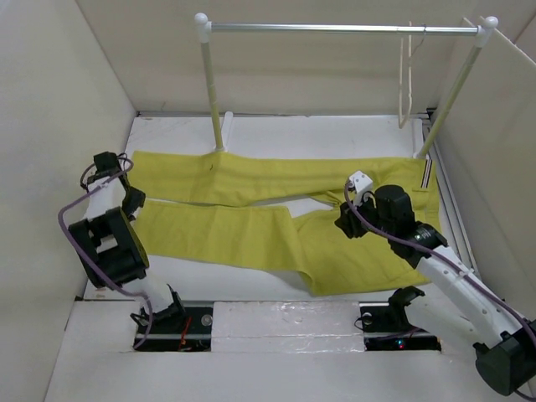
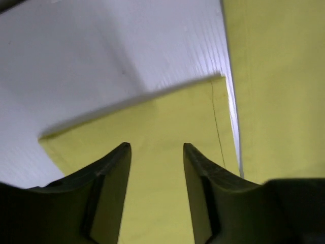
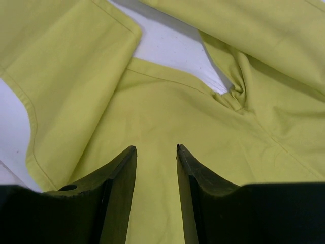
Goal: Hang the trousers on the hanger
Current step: Fold the trousers
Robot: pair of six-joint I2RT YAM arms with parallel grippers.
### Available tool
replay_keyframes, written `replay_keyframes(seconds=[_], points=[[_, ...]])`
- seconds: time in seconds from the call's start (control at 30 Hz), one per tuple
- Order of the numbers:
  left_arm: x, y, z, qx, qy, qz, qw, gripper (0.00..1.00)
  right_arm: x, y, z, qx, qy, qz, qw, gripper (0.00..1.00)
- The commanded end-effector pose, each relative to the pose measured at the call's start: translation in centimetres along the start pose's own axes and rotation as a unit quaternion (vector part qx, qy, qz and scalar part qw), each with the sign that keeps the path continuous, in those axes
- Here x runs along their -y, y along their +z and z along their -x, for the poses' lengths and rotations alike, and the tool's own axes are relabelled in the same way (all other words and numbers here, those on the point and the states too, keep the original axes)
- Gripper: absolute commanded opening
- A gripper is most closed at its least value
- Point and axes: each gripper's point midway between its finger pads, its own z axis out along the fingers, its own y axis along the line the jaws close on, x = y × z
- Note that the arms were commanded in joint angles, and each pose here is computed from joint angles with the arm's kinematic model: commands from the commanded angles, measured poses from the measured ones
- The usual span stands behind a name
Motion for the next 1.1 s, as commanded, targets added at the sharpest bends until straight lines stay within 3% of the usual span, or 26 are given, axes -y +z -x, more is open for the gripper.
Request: replay_keyframes(seconds=[0.0, 0.03, 0.1, 0.17, 0.3, 0.4, 0.5, 0.77, 0.9, 1.0, 1.03, 1.07], points=[[-1.4, -4.3, -1.1, 0.032, 0.020, -0.016, 0.999, 0.43, -1.1, -0.5, 2.3, 0.022, -0.042, 0.020, 0.999, 0.43], [-2.6, -4.6, -2.7, 0.024, 0.020, -0.017, 0.999, 0.56, -1.4, -0.4, 2.2, 0.021, -0.048, 0.027, 0.998, 0.44], [-6.9, -4.2, -5.2, -0.020, -0.027, 0.009, 0.999, 0.56, -1.7, -0.1, 1.7, 0.021, -0.057, 0.039, 0.997, 0.44], [-7.6, -4.2, -5.7, -0.031, -0.040, 0.011, 0.999, 0.56, -2.4, 0.0, 1.7, 0.024, -0.065, 0.055, 0.996, 0.44], [-10.9, -5.4, -4.0, 0.003, -0.119, 0.045, 0.992, 0.55, -3.0, 0.0, 1.2, 0.026, -0.072, 0.072, 0.994, 0.44], [-12.4, -3.9, -4.4, -0.024, -0.161, 0.065, 0.984, 0.55, -3.5, -0.1, 0.8, 0.029, -0.075, 0.087, 0.993, 0.44], [-12.7, -2.1, -5.8, -0.061, -0.163, 0.086, 0.981, 0.55, -3.7, -0.5, 1.2, 0.035, -0.082, 0.092, 0.992, 0.44], [-11.7, 0.8, -6.6, -0.074, -0.147, 0.065, 0.984, 0.55, -3.7, -1.0, 1.0, 0.014, -0.098, 0.100, 0.990, 0.45], [-11.7, 2.5, -7.2, -0.073, -0.148, 0.067, 0.984, 0.42, -3.2, -1.1, 0.2, 0.002, -0.090, 0.089, 0.992, 0.46], [-11.9, 3.5, -7.3, -0.071, -0.147, 0.072, 0.984, 0.24, -3.0, -1.7, -0.1, -0.001, -0.087, 0.079, 0.993, 0.46], [-11.7, 3.7, -7.0, -0.066, -0.139, 0.067, 0.986, 0.12, -2.7, -2.0, 0.0, 0.002, -0.084, 0.073, 0.994, 0.46], [-11.5, 3.8, -6.9, -0.066, -0.136, 0.061, 0.987, 0.10, -2.6, -2.1, -0.1, 0.002, -0.082, 0.069, 0.994, 0.46]])
